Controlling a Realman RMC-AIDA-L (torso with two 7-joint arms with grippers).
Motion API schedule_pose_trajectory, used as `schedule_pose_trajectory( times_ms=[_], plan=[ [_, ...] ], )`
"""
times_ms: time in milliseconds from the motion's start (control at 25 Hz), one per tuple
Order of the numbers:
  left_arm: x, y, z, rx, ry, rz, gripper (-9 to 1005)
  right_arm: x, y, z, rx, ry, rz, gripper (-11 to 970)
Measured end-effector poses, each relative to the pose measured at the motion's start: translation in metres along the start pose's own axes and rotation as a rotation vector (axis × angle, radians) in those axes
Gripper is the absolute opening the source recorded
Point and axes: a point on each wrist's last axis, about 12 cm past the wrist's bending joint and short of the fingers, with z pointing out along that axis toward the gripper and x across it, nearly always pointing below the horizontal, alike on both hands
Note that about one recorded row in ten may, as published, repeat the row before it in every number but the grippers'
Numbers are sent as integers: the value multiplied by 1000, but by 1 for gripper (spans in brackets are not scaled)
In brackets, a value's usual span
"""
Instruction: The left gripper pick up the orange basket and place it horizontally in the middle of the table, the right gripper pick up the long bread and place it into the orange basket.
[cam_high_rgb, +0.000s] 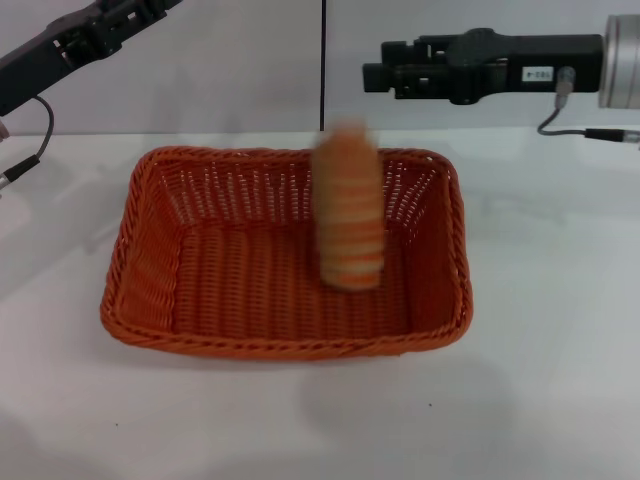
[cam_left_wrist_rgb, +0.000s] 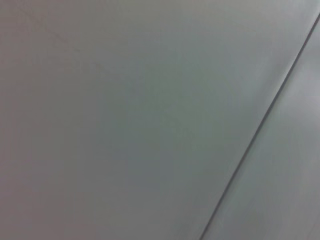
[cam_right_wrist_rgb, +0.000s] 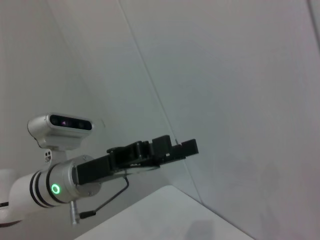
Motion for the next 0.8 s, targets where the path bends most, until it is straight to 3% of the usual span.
schedule_pose_trajectory(
  times_ms=[240,400,600,800],
  plan=[
    [-2,0,5,-5,-7,4,844,8,0,-16,20,-13,8,617],
    [-4,0,8,-11,-23,12,844,17,1,-35,54,-54,15,617],
    [-4,2,5,-32,-69,32,844,38,2,-77,178,-201,0,617],
    [3,8,-1,-81,-191,74,844,73,11,-136,375,-468,-59,617]
  ],
)
